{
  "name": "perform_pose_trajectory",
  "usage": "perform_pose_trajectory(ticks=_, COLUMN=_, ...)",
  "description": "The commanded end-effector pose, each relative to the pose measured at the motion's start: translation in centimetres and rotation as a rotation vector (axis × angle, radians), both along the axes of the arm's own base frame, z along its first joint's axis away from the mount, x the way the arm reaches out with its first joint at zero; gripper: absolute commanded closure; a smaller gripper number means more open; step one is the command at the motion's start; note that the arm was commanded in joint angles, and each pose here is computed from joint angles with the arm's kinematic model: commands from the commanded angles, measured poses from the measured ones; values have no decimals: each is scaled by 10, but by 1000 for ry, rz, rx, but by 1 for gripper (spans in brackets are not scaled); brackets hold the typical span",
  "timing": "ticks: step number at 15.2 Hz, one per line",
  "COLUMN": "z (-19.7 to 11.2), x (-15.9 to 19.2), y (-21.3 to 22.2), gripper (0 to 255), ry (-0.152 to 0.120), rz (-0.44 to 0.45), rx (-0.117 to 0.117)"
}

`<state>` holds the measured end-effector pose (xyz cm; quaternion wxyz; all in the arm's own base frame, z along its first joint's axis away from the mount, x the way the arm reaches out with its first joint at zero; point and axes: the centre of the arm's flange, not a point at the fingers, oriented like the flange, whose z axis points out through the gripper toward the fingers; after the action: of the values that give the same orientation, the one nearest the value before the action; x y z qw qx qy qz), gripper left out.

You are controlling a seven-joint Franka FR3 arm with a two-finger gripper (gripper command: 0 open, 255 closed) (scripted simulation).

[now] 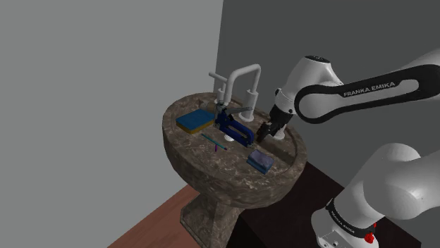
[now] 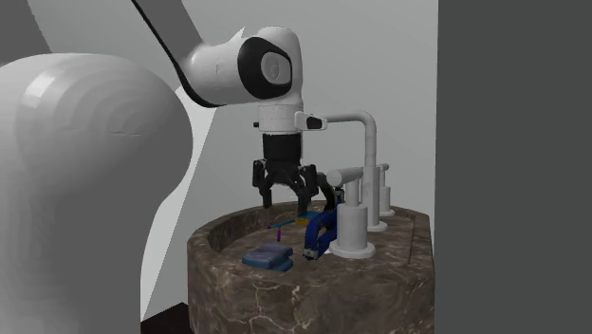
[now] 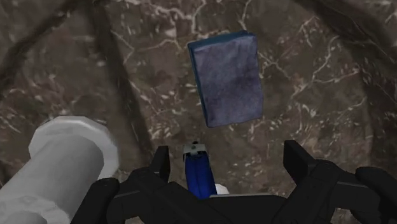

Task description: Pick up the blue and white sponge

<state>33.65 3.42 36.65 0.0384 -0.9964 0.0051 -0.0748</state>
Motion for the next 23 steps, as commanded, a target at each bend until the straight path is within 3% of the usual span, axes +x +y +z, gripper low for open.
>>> perform_pose_trajectory(ticks=1, z=-23, x=7, y=8, gripper=0, ry=-15, rz=-4, rx=15)
perform_pose_trajectory(ticks=4, z=-59, x=16, y=20, gripper=0, ry=-30, rz=-8, rx=37)
perform_pose_trajectory(ticks=14, z=-99, x=16, y=20, gripper=0, ry=-30, rz=-8, rx=37)
perform_pose_trajectory(ticks=15, z=-98, x=16, y=20, gripper=255, ry=-30, rz=-8, rx=37)
perform_pose_trajectory(ticks=23, z=-98, x=16, y=20, gripper=255, ry=-30, rz=-8, rx=37)
